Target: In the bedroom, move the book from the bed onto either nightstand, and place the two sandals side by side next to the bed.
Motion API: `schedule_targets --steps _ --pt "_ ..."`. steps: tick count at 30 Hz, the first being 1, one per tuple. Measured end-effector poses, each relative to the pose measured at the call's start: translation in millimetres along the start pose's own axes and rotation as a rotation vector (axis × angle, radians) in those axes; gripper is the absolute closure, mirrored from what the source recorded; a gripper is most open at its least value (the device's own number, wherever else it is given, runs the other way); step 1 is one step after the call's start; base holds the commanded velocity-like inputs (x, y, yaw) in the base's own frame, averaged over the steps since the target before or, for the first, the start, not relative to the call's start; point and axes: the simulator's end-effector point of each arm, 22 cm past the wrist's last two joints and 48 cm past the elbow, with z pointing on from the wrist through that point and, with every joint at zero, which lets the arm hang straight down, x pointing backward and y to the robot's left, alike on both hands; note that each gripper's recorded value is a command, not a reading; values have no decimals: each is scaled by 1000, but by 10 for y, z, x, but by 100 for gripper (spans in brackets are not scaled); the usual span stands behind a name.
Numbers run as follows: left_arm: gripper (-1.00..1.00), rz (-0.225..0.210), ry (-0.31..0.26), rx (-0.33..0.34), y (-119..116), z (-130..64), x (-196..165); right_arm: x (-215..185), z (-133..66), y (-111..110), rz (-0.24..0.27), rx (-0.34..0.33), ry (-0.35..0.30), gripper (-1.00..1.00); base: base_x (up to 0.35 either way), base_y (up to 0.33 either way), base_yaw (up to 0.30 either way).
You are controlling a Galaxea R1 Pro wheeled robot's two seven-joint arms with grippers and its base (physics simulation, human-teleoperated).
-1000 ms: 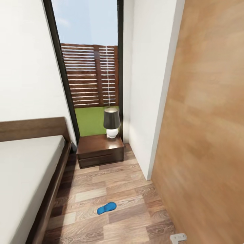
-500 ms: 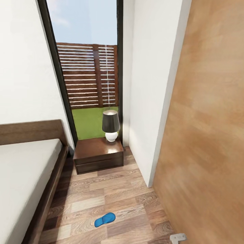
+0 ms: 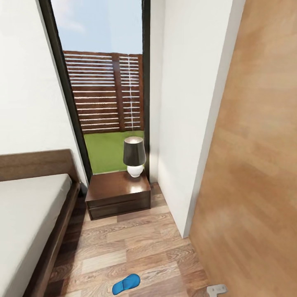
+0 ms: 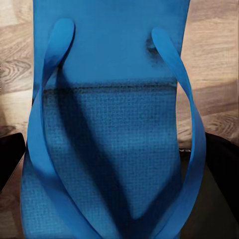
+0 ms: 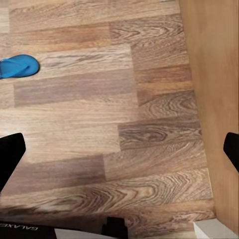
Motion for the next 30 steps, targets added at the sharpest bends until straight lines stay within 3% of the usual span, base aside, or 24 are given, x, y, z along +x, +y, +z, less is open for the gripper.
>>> schedule_targets --steps 14,30 --pt "100 1 -1 0 0 2 -4 16 3 0 0 0 4 -100 132 22 24" --pt "100 1 -1 0 0 2 -4 22 3 0 0 0 5 -100 9 0 199"
